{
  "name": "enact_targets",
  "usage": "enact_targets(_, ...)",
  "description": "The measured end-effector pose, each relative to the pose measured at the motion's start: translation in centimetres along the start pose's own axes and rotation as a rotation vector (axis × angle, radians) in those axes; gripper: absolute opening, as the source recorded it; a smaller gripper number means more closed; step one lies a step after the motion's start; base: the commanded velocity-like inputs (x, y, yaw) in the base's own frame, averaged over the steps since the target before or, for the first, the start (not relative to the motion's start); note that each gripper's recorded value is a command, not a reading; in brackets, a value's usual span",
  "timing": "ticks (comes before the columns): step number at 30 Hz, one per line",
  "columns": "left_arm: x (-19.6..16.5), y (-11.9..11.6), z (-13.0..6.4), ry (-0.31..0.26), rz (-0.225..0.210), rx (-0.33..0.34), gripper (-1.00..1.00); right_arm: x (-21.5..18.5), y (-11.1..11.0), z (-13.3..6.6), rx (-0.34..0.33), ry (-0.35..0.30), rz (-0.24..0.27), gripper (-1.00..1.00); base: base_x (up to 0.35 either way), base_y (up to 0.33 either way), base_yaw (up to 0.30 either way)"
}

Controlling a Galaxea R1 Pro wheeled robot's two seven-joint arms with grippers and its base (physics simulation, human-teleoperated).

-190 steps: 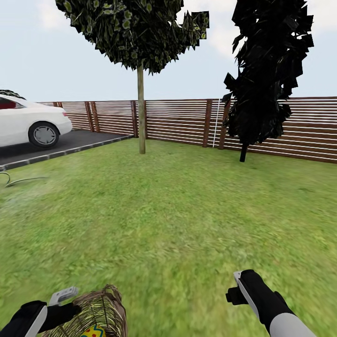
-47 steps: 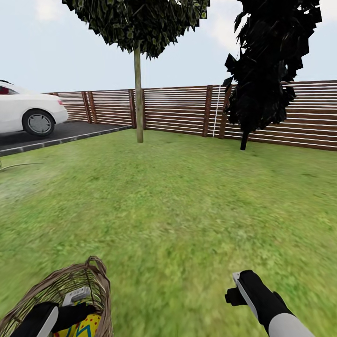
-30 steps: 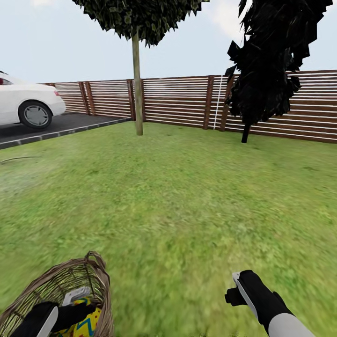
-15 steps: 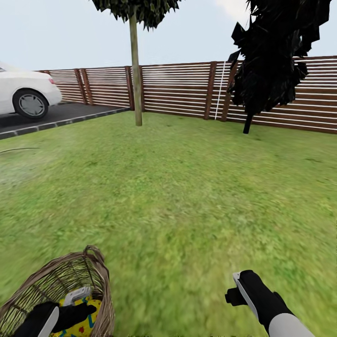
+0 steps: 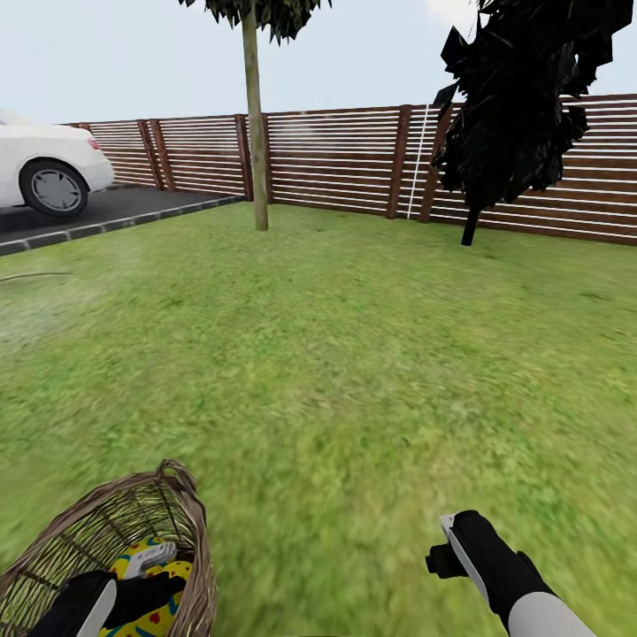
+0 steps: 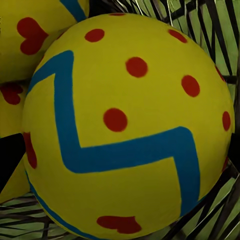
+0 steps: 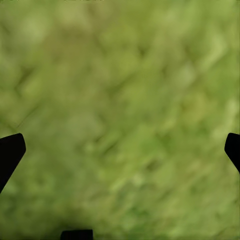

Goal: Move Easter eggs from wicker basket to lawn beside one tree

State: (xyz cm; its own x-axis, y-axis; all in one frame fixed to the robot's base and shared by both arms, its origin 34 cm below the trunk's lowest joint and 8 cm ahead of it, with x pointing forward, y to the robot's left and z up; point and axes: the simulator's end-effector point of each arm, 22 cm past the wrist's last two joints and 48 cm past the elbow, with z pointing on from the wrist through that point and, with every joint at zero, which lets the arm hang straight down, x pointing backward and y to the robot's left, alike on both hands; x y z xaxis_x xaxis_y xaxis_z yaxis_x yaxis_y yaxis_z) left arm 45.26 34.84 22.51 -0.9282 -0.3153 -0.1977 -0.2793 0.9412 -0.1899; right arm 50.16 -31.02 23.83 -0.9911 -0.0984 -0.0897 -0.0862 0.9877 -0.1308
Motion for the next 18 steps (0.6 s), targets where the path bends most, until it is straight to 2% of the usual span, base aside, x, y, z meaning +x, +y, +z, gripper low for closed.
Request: enact_targets(18, 0.02, -0.05, 0.02, 0.000, 0.004, -0.002, -1.00, 0.00, -0.02, 0.00, 0.001, 0.000, -0.001, 1.00, 0.000, 0.000, 0.000)
